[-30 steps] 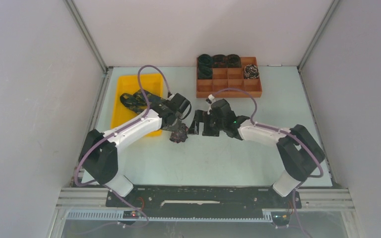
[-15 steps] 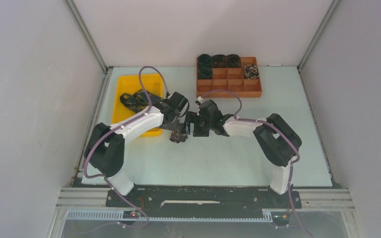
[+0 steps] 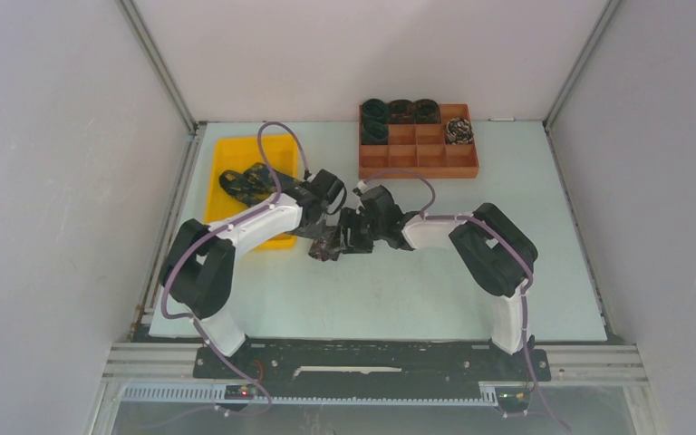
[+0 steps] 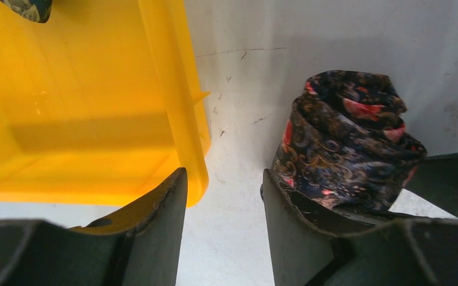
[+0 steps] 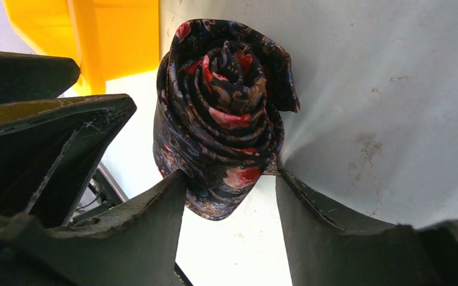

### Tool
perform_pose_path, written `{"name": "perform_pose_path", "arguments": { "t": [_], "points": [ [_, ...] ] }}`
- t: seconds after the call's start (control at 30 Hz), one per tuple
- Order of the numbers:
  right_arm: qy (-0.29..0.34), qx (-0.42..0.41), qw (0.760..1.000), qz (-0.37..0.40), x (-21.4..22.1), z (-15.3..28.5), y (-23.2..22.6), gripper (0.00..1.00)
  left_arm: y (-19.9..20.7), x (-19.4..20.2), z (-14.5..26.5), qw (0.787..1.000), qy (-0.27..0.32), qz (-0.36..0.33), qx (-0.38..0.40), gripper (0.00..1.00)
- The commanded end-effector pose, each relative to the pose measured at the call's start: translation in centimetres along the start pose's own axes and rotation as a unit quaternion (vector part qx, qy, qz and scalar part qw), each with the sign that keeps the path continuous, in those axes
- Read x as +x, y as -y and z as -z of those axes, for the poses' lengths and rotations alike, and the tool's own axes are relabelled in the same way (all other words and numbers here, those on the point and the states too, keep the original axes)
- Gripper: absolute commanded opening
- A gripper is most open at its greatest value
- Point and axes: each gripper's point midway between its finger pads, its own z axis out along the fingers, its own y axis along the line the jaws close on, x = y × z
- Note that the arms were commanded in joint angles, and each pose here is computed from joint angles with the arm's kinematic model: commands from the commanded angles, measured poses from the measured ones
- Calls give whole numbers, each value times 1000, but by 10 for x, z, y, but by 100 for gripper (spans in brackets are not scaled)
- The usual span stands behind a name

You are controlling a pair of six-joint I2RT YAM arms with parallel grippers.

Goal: Roll the ties
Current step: Pick up the tie at the center of the board.

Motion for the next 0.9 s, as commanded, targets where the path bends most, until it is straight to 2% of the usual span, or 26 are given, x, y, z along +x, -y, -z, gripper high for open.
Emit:
{"name": "perform_pose_path", "arguments": {
  "t": [0.0,0.5,0.63,0.87],
  "points": [
    [2,-29,1000,-2,-5,-8,-13,58,4,17,-16,1000,-28,-5,2,51],
    [12,-57,998,-15,-14,-12,-19,49,6,25,-23,999,-39,-7,3,49],
    [12,-51,999,-9,-15,-6,-20,58,4,18,-16,999,-31,5,8,51],
    [18,-46,999,11,-19,5,-25,66,-2,-4,9,999,10,26,35,65]
  ]
}}
